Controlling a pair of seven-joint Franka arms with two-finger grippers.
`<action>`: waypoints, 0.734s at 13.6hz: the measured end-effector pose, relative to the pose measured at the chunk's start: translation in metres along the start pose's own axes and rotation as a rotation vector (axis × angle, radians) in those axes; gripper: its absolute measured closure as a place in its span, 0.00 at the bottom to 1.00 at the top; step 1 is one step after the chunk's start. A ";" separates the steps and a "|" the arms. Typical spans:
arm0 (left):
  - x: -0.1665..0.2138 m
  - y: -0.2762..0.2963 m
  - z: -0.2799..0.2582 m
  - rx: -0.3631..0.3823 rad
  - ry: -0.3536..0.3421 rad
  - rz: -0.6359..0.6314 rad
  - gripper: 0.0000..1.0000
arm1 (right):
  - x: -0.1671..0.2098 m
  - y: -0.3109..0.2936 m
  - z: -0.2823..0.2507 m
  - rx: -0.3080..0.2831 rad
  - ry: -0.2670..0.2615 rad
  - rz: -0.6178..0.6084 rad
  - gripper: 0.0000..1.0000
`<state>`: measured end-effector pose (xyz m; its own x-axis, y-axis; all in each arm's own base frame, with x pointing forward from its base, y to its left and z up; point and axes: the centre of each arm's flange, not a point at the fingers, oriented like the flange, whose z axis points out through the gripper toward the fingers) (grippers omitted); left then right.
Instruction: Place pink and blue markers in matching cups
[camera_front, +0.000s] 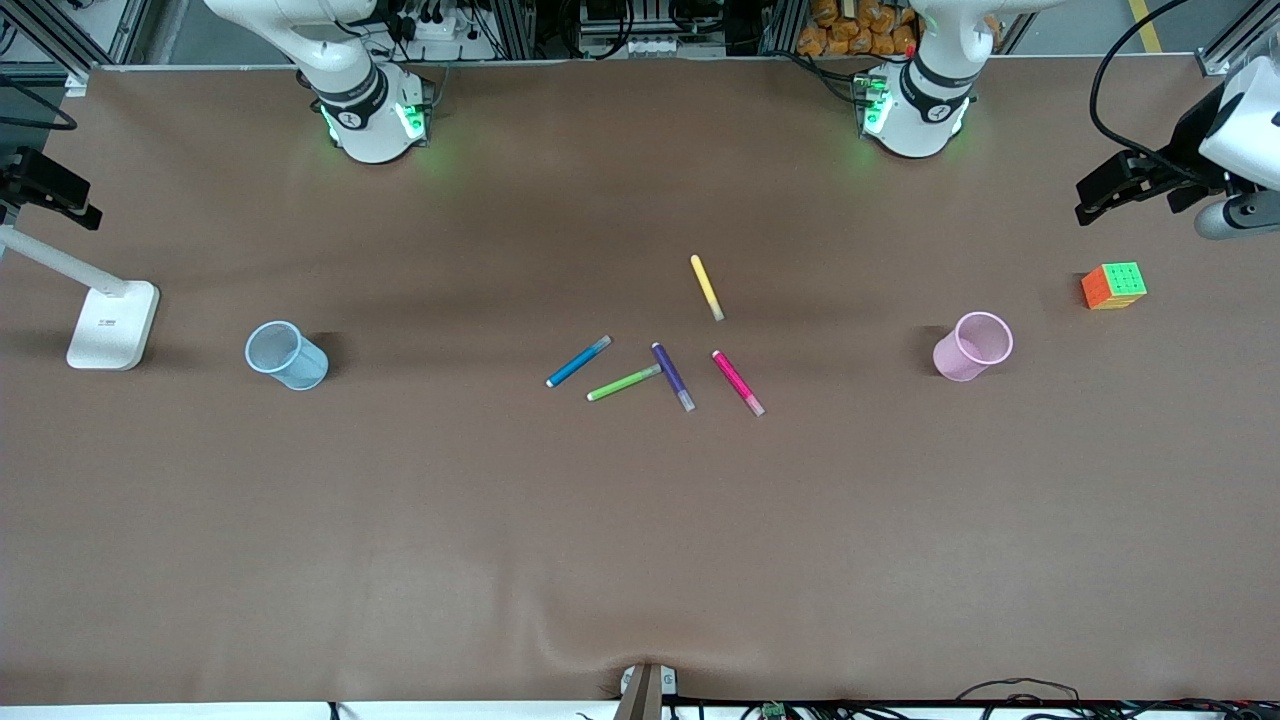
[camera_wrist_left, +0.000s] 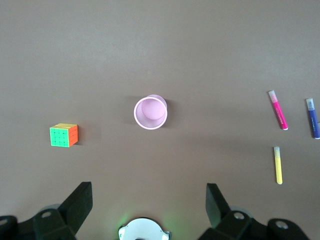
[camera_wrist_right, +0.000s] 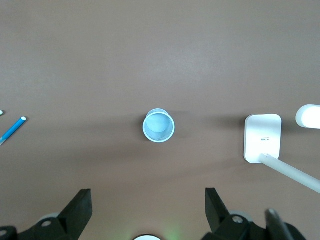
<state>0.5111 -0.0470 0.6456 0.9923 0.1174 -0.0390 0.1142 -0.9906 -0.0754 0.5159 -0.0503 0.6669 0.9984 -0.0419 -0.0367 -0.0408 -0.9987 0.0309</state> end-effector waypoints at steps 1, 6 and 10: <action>0.000 0.000 0.000 0.000 0.000 -0.001 0.00 | 0.000 0.000 0.000 0.000 0.000 0.000 0.00; 0.004 -0.020 0.000 -0.003 -0.001 -0.039 0.00 | 0.000 0.008 0.001 0.001 -0.002 0.015 0.00; 0.016 -0.033 0.006 -0.007 -0.013 -0.065 0.00 | 0.000 0.009 0.001 0.001 -0.003 0.018 0.00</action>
<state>0.5230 -0.0120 0.6414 0.9821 0.1823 -0.0471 0.1787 -0.9813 -0.0714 0.5155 -0.0598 0.6659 0.9974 -0.0601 -0.0390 -0.0589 -0.9978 0.0307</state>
